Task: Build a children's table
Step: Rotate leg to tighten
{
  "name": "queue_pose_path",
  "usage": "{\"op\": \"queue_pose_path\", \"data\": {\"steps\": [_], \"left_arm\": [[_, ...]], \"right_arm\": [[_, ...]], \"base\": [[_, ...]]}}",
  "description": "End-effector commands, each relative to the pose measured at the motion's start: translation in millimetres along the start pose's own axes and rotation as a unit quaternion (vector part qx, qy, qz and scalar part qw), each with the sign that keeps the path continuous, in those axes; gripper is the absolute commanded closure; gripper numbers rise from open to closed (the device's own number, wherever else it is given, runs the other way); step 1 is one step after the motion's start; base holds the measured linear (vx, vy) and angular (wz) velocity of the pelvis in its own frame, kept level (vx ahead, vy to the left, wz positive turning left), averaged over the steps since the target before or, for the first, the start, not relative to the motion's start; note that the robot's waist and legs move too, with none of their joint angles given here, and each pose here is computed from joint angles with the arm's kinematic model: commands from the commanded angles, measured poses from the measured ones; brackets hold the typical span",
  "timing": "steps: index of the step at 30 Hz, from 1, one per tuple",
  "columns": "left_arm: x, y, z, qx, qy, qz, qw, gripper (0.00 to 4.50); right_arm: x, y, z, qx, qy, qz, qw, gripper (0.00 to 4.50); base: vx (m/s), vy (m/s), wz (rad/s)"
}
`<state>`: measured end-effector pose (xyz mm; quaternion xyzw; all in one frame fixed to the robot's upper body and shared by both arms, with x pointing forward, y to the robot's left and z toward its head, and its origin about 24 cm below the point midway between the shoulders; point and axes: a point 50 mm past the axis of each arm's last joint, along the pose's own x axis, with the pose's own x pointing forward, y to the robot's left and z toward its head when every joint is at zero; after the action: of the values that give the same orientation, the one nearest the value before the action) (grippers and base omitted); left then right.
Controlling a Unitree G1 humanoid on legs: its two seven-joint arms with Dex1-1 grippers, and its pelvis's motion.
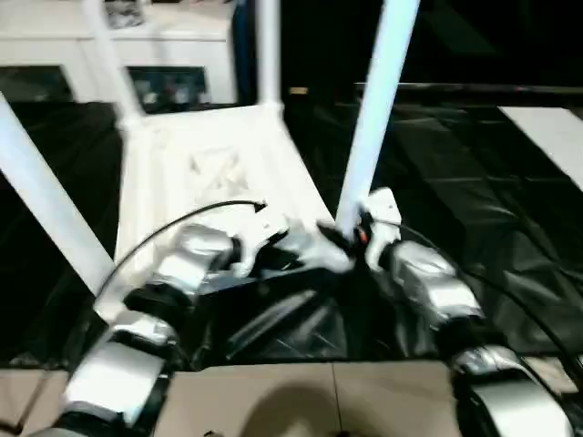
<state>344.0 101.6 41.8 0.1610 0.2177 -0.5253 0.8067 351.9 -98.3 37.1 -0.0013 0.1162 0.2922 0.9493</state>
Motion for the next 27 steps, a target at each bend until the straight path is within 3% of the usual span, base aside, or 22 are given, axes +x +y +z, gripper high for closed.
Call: {"op": "queue_pose_path", "data": {"steps": [1,3,5,9,12,17,22,24,27], "left_arm": [[23.5,-13.9,35.5,0.036,-0.047,-0.016,0.998,4.5],[20.6,-13.7,34.5,0.043,-0.047,-0.024,0.998,4.5],[16.0,-11.8,31.3,0.048,-0.044,-0.028,0.997,4.5],[4.4,-8.2,22.6,0.05,-0.046,-0.044,0.997,4.5],[-6.8,-4.7,14.3,0.053,-0.039,-0.063,0.996,4.5],[-17.3,-1.7,6.9,0.063,-0.02,-0.083,0.994,4.5],[-26.0,-2.7,4.3,0.076,-0.016,-0.117,0.99,4.5],[-33.1,-1.8,1.9,0.083,-0.013,-0.13,0.988,4.5],[-35.9,-1.2,0.7,0.085,-0.012,-0.134,0.987,4.5]], "right_arm": [[22.2,61.9,-10.5,0.029,0.03,0.111,0.993,2.15],[23.4,61.5,-5.5,0.017,0.019,0.108,0.994,1.8],[20.9,55.3,-4.8,0.011,0.019,0.107,0.994,1.74],[8.6,37.0,-4.6,0.005,0.015,0.138,0.99,1.32],[-7.8,16.0,-9.1,-0.041,0.035,0.168,0.984,1.01],[-23.1,-1.4,-10.9,-0.076,0.053,0.196,0.976,0.63],[-33.6,-10.0,-6.7,-0.107,0.061,0.233,0.965,0.17],[-40.8,-12.0,-5.4,-0.136,0.073,0.273,0.95,0.17],[-44.0,-12.0,-4.4,-0.142,0.073,0.293,0.943,0.17]], "base": [[0.0,0.0,0.0],[0.0,0.0,0.0],[0.0,0.0,0.0],[0.0,0.0,0.0],[0.0,0.0,0.0],[0.0,0.0,0.0],[0.011,-0.004,0.01],[0.0,0.0,0.0],[0.0,0.0,0.0]]}}
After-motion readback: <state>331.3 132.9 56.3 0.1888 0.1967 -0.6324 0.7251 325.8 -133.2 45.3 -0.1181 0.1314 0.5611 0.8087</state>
